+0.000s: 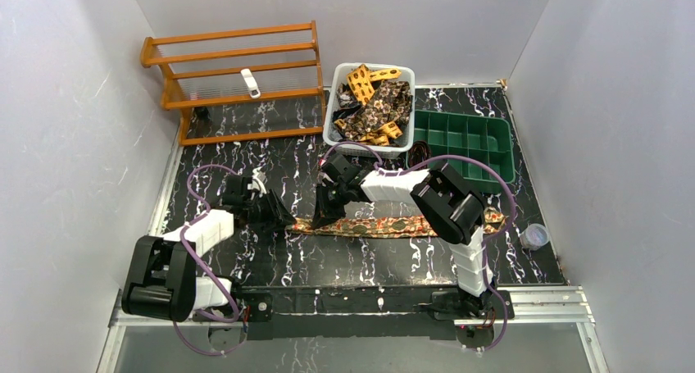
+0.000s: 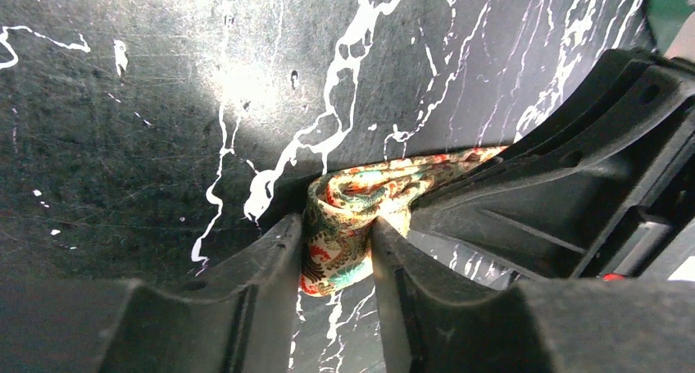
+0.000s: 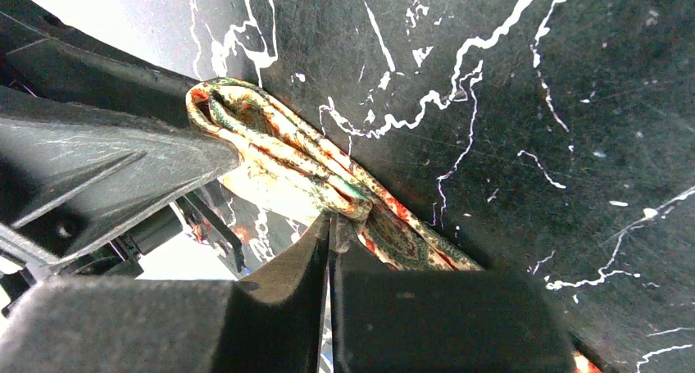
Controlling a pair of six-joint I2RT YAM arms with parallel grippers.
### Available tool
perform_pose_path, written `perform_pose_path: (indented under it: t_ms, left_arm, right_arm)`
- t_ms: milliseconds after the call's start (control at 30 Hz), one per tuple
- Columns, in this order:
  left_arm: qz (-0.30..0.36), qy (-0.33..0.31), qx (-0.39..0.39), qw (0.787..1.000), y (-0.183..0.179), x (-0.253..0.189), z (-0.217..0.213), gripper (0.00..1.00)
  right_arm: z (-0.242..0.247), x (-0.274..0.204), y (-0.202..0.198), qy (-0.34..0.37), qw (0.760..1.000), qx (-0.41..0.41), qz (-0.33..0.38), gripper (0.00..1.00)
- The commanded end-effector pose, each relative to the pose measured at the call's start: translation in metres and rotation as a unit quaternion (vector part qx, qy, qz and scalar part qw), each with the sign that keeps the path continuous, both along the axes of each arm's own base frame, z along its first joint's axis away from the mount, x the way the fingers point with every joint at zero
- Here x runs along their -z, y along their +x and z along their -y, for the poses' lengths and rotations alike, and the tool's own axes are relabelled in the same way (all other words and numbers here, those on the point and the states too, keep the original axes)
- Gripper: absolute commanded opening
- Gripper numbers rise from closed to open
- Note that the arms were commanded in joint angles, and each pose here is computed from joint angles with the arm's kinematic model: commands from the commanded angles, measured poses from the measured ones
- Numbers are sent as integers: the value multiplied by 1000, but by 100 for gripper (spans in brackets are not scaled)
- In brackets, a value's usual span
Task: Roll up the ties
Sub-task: Roll the tie at the center of the board.
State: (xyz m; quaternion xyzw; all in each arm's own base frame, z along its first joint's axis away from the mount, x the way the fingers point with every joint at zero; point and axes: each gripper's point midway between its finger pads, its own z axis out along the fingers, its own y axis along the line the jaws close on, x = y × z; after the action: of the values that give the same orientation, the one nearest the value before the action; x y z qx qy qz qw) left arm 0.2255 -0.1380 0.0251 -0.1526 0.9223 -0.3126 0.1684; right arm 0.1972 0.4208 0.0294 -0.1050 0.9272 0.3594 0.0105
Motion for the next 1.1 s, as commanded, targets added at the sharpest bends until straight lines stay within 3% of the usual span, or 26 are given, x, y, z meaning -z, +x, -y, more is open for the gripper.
perform_pose_path:
  t_ms: [0,200,333,500,733,1067]
  left_arm:
    - [2,14,9,1000,-5,0,-2,29]
    - [37,25,22,999,11,-12,-3,7]
    - [47,24,24,998,20,-19,-1,2]
    - [57,35,8,998,23,-25,-5,1]
    - [64,73,-7,995,23,-27,-12,2]
    - [54,103,-43,992,26,-28,-10,2]
  right_arm:
    - [13,20,1,-41,999,0,-7,13]
    - [-3,-16,6,6,1000,-17,12,20]
    - [-14,-50,13,41,998,-19,33,25]
    - [-2,-59,24,18,997,8,74,26]
    - [1,-40,24,5,998,22,66,18]
    - [3,-13,32,-35,997,22,66,16]
